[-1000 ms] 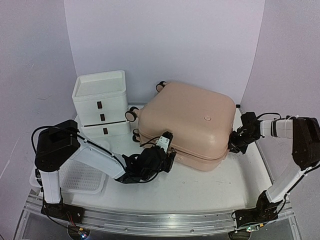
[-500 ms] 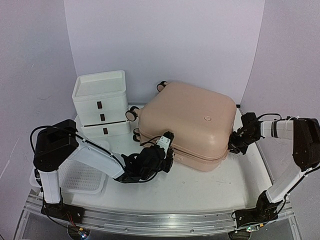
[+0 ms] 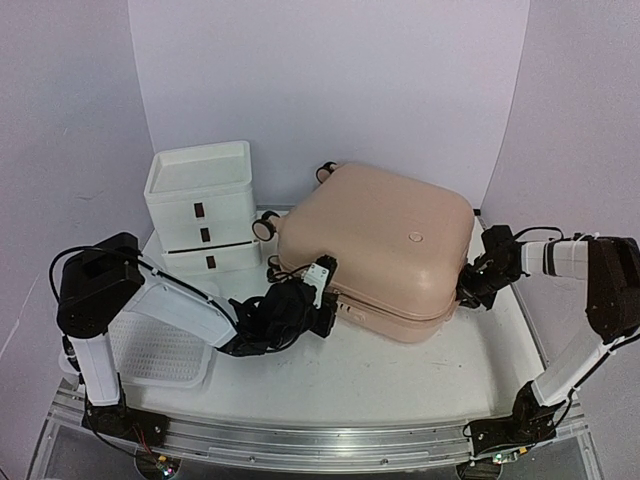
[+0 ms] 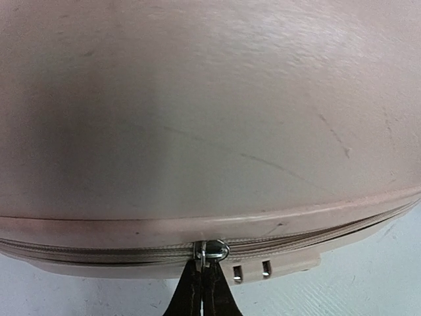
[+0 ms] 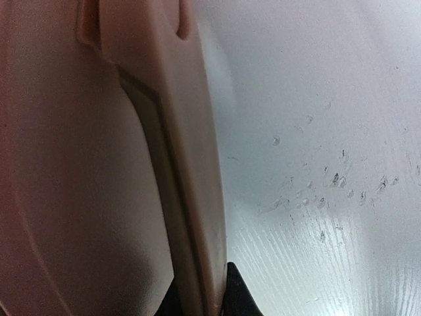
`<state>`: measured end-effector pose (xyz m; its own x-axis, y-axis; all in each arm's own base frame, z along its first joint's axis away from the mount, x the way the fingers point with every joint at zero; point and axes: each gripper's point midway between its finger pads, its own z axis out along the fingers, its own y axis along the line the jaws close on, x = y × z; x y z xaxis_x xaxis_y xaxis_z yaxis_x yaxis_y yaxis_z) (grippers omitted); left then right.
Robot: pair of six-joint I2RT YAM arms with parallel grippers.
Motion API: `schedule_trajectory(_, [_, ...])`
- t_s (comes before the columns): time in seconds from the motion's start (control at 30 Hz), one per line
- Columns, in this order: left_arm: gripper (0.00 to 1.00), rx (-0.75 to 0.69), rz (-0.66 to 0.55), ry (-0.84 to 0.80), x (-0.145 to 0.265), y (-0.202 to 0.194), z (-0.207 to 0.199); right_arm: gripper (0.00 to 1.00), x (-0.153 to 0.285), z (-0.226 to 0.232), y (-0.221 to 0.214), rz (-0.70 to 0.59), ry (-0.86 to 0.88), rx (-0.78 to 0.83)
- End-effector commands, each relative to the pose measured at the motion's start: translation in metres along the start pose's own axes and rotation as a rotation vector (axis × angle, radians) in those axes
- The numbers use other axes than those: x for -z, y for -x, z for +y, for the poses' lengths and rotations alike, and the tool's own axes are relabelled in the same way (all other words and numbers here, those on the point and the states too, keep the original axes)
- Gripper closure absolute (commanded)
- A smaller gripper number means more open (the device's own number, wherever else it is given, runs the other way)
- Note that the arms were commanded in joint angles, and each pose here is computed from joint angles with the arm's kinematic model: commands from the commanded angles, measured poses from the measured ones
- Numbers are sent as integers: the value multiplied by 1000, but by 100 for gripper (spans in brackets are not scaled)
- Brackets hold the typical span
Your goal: Open, take out, and arrange the luggage
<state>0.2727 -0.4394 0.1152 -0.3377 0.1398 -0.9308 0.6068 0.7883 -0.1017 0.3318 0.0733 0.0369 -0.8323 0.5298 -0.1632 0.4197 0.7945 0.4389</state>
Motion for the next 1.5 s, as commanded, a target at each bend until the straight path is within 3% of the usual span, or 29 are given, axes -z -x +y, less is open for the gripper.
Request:
schedule_trajectory(0.0, [100,65,-57,129,2,26,53,100,20,-24,0,-25,-140,93])
schedule_trajectory(0.17, [100,75,-42,173,7,22,78,100,29,-35,6,-44,-192,116])
schedule_trajectory(0.5, [100,84,-19,340,18,39,178,100,43,-77,28,26,-235,96])
schedule_trajectory(0.8, [100,76,10,97,11,44,143,100,66,-62,51,55,-248,223])
schedule_trajectory(1.0, [100,95,15,-26,25,43,102,74,116,-61,41,58,-333,203])
schedule_trajectory(1.23, [100,63,20,-142,39,37,54,39,209,-24,48,-116,-323,283])
schedule_trajectory(1.47, [100,39,5,-219,41,38,18,25,204,124,18,-122,-65,791])
